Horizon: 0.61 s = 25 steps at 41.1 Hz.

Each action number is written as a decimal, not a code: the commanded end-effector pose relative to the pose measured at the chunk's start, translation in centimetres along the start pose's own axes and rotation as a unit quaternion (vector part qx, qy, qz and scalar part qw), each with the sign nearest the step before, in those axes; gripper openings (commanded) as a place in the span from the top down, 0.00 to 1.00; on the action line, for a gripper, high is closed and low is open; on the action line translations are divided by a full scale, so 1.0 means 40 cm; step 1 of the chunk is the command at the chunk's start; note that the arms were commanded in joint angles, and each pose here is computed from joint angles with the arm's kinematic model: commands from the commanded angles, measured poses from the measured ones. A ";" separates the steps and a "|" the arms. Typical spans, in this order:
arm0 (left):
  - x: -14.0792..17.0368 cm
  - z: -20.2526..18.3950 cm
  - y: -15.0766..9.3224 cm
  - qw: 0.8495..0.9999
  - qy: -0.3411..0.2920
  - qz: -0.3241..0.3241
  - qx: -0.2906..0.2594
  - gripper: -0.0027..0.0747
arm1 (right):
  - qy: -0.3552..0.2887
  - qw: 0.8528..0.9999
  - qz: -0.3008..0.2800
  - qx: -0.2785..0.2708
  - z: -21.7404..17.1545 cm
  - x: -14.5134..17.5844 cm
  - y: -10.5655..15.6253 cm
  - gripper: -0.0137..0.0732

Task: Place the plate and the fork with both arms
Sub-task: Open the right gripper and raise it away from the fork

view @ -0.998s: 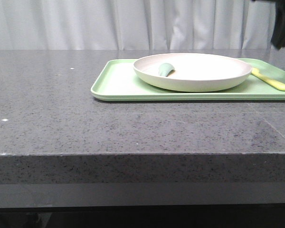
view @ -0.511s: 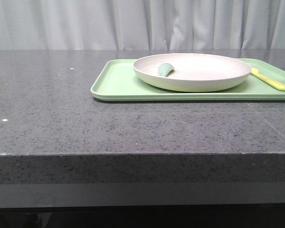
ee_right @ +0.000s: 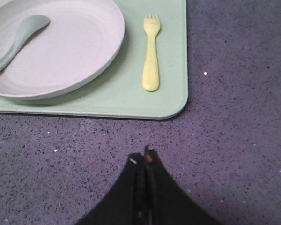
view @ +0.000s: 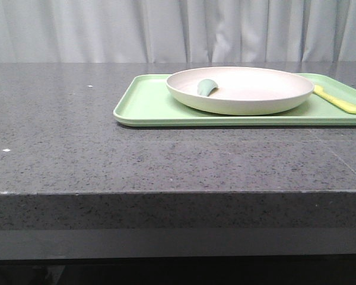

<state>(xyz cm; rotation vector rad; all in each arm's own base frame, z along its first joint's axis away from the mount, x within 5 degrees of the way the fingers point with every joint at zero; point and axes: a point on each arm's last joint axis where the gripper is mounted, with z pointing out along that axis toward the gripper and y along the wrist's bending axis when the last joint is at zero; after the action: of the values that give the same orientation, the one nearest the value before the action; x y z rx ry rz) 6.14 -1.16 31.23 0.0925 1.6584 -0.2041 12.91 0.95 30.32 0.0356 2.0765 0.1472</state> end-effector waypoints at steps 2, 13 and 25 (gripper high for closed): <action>-0.038 -0.004 -0.003 0.999 -0.049 -0.006 0.005 0.99 | -0.092 0.996 -0.010 -0.001 -0.048 0.011 -0.002 0.98; -0.038 -0.004 -0.003 0.999 -0.049 -0.006 0.005 0.99 | -0.164 0.986 -0.013 -0.006 -0.114 0.067 -0.004 0.98; -0.038 -0.004 -0.003 0.999 -0.049 -0.006 0.005 0.99 | -0.174 0.985 -0.010 -0.008 -0.121 0.068 -0.003 0.98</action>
<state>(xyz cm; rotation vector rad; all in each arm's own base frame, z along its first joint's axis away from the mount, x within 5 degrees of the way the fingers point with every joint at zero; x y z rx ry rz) 6.14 -1.16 31.23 0.0925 1.6584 -0.2041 7.26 0.73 28.65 0.0301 1.8326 0.1458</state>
